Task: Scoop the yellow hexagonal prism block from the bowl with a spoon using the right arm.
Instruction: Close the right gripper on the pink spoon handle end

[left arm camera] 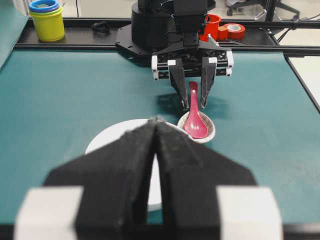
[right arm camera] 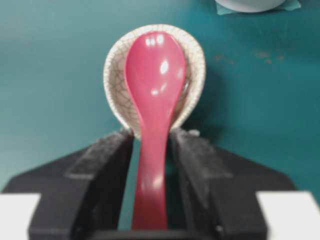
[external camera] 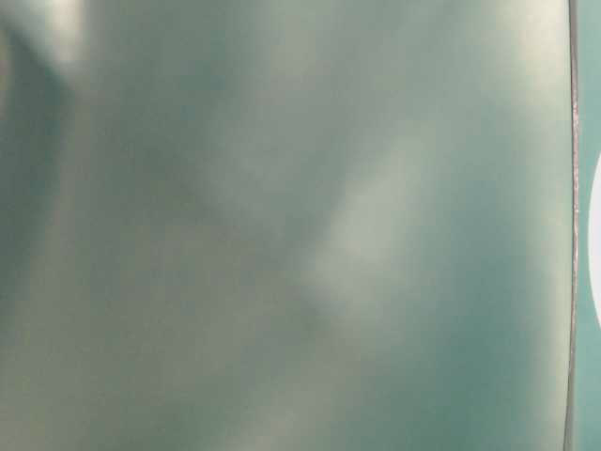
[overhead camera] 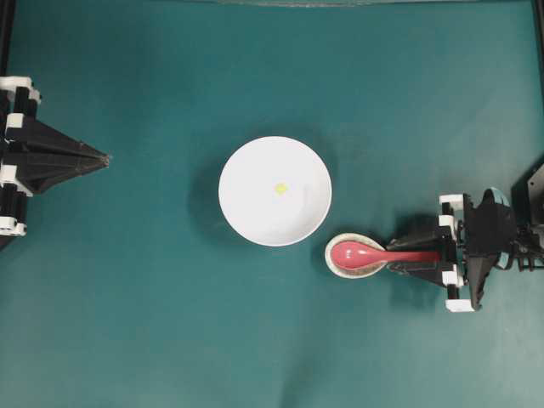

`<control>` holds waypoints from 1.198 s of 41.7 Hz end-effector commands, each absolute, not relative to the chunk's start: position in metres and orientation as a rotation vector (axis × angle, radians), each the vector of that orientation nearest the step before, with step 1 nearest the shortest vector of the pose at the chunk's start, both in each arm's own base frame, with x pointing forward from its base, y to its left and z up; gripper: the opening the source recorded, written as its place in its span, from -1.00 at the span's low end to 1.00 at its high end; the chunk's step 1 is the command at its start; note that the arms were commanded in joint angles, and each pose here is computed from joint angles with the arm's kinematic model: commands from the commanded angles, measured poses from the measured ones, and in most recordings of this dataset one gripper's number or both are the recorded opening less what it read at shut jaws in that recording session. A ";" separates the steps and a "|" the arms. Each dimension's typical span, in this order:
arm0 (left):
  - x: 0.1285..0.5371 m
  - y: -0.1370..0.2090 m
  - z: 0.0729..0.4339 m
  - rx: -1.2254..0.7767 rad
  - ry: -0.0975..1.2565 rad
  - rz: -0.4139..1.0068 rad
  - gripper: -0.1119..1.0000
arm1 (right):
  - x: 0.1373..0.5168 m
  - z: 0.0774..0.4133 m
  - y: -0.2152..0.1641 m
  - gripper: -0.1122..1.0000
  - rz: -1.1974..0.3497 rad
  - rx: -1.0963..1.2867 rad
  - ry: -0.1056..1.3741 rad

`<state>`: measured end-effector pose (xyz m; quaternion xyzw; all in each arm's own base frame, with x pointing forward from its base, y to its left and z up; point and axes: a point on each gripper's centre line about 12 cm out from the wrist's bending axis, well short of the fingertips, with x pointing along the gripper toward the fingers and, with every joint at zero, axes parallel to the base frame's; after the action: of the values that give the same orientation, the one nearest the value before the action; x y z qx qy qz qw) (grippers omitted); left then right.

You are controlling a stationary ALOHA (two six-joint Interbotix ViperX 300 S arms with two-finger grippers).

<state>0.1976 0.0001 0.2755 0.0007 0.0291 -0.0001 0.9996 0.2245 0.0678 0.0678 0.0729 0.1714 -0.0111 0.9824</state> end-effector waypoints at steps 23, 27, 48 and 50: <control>0.201 0.000 0.284 0.003 0.040 -0.001 -0.80 | 0.227 0.084 0.070 -0.48 -0.006 0.158 0.264; 0.201 0.000 0.284 0.003 0.038 -0.001 -0.80 | 0.226 0.087 0.070 -0.64 0.000 0.160 0.256; 0.201 0.000 0.284 0.003 0.040 -0.001 -0.80 | 0.224 0.093 0.068 -0.81 0.001 0.154 0.254; 0.201 0.000 0.284 0.003 0.040 -0.001 -0.80 | 0.224 0.092 0.069 -0.80 0.001 0.156 0.259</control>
<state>0.1978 0.0001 0.2752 0.0014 0.0299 -0.0002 0.9996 0.2226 0.0665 0.0877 0.0706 0.1367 -0.0025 0.9881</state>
